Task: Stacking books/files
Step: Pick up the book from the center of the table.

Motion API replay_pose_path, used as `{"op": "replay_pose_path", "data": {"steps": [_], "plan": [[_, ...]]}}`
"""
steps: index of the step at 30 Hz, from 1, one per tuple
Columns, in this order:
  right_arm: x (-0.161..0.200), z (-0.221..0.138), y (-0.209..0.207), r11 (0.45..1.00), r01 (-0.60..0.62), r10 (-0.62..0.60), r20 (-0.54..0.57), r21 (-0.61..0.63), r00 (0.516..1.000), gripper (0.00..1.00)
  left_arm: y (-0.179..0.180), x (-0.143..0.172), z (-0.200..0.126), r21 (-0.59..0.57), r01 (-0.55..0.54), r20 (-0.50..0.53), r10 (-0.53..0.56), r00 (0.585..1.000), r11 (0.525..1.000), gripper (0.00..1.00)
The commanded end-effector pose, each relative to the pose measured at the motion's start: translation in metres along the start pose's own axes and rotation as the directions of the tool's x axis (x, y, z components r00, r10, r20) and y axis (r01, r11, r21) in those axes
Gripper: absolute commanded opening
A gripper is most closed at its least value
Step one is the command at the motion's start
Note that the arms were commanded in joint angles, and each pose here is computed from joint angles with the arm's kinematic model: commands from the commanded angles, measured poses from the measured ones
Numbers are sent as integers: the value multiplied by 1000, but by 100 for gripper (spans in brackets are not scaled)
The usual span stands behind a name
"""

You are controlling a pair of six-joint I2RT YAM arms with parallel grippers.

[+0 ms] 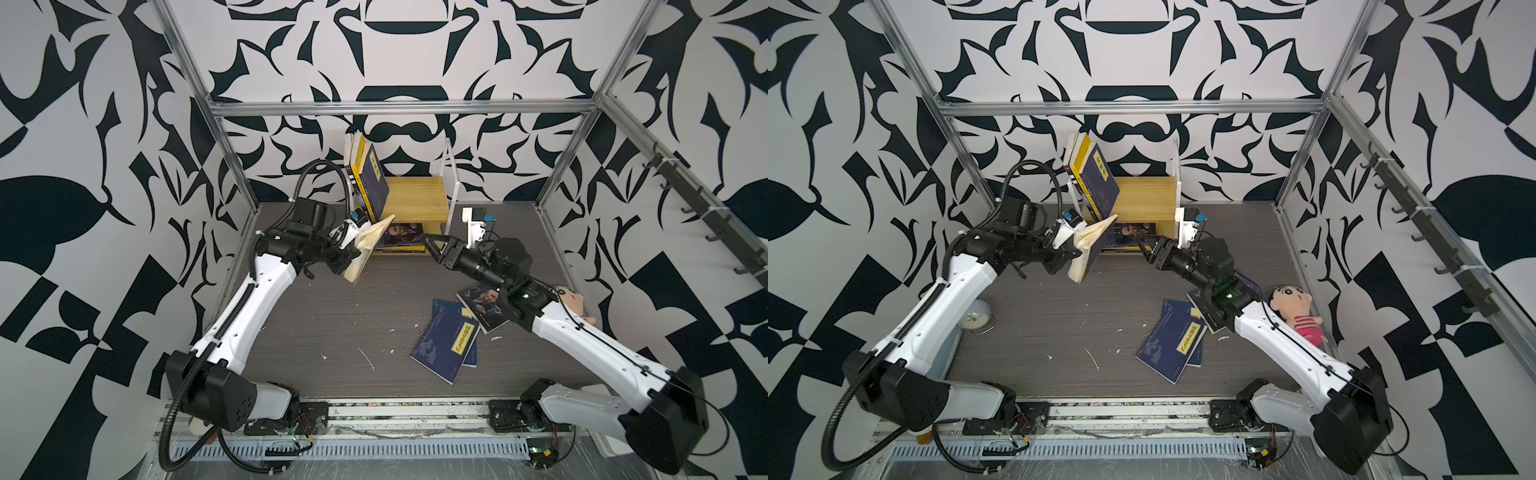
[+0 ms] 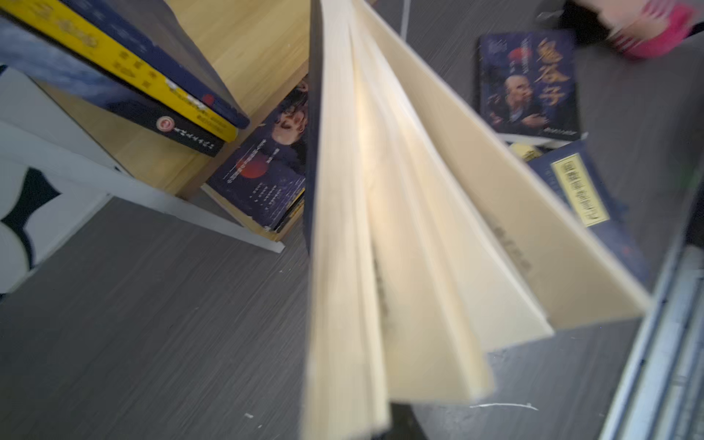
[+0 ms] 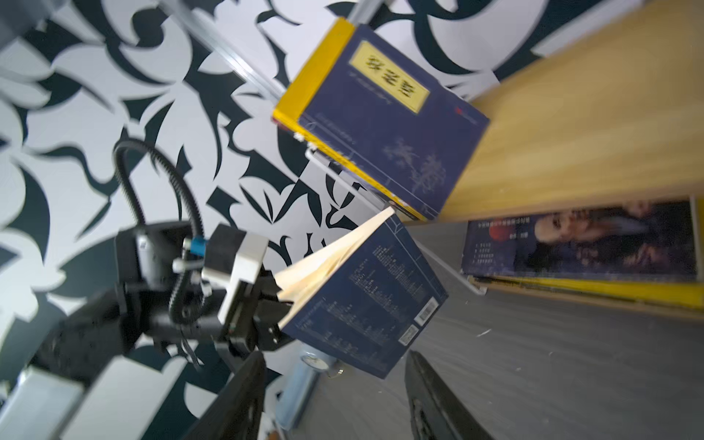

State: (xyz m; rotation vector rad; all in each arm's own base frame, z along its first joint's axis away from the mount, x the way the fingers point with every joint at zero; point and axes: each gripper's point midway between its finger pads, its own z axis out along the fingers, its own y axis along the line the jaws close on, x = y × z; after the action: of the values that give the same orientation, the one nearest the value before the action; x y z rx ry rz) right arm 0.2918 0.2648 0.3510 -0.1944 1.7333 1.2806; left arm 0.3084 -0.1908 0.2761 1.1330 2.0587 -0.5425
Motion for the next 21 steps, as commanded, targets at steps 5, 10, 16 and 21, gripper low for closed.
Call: {"op": "replay_pose_path", "data": {"steps": [5, 10, 16, 21], "plan": [[38, -18, 37, 774, 573, -612, -86, -271, 786, 63, -71, -30, -55, 467, 76, 212, -195, 958, 881, 0], [58, -12, 28, 702, 619, -691, -128, -352, 712, 66, -87, -28, -65, 549, 22, 242, -184, 953, 836, 0], [28, -5, 27, 724, 576, -639, -57, -379, 767, 70, -92, -18, -64, 545, -14, 226, -131, 965, 838, 0], [16, -1, 34, 717, 501, -599, -61, -484, 798, 71, -96, -16, -60, 557, -17, 215, -124, 969, 830, 0]]}}
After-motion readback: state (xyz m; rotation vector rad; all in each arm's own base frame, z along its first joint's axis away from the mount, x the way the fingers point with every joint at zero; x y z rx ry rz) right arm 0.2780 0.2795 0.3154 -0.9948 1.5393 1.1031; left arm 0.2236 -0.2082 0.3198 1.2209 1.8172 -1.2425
